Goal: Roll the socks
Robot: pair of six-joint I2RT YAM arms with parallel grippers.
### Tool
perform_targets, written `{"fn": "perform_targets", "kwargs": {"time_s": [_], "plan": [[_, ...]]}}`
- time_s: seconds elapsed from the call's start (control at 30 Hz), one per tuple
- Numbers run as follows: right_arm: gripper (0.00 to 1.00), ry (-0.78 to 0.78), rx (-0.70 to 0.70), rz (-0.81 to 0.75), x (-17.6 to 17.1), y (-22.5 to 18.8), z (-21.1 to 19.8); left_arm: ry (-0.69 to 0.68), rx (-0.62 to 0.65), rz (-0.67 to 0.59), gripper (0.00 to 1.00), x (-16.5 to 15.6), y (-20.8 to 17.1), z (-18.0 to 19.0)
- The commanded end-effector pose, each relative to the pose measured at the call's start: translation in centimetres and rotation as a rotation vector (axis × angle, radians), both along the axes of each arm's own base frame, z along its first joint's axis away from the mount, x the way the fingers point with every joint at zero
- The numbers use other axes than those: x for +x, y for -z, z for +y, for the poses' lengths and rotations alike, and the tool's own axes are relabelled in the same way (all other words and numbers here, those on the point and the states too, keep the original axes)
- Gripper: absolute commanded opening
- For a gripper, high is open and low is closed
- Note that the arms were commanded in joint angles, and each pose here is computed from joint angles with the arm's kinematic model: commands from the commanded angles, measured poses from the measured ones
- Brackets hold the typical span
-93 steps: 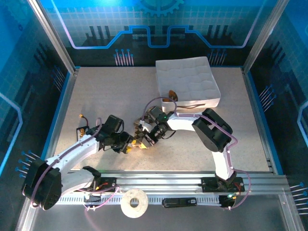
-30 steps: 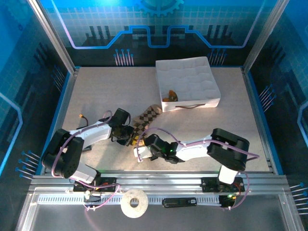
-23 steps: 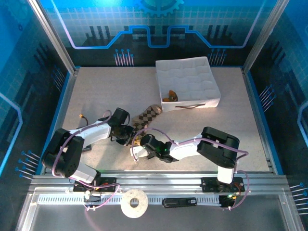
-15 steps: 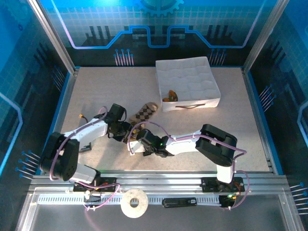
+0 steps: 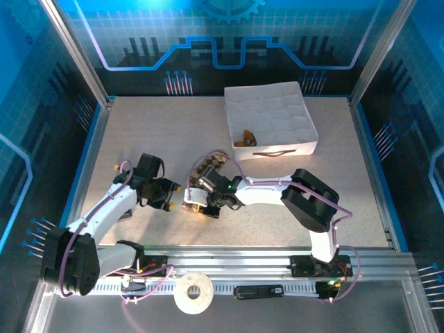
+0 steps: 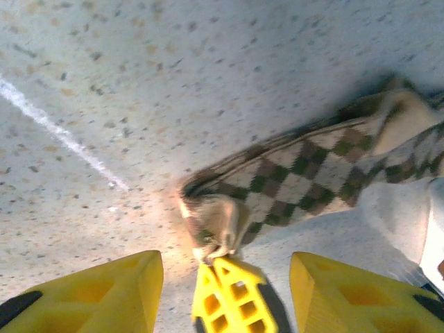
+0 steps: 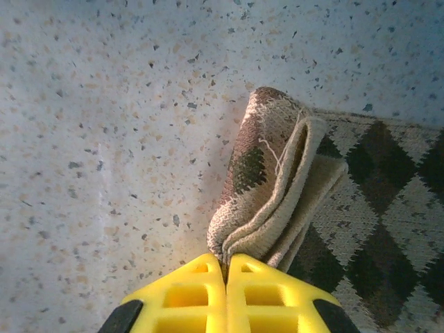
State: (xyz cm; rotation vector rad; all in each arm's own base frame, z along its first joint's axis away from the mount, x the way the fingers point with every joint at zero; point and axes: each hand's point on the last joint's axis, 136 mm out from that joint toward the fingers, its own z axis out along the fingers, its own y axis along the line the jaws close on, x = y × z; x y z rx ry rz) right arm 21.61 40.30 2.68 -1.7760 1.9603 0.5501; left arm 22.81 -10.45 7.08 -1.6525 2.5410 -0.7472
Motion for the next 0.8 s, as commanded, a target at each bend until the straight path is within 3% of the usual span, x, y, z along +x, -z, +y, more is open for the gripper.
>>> {"fn": "perform_targets", "kwargs": {"time_s": [0.0, 0.3, 0.57, 0.77], "plan": [[0.00, 0.069, -0.039, 0.323, -2.6, 2.1, -1.6, 0.032, -0.059, -0.017, 0.51, -0.5, -0.1, -1.5], [0.00, 0.199, 0.009, 0.595, -0.8, 1.7, -1.6, 0.086, -0.063, -0.050, 0.48, -0.8, 1.8, -4.1], [0.00, 0.238, 0.037, 0.705, -0.2, 1.2, -1.4, 0.075, -0.051, -0.043, 0.53, 0.4, 3.6, -4.7], [0.00, 0.279, 0.054, 0.769, 0.1, 1.4, -1.4, 0.090, -0.018, 0.011, 0.50, 0.6, 5.0, -4.9]]}}
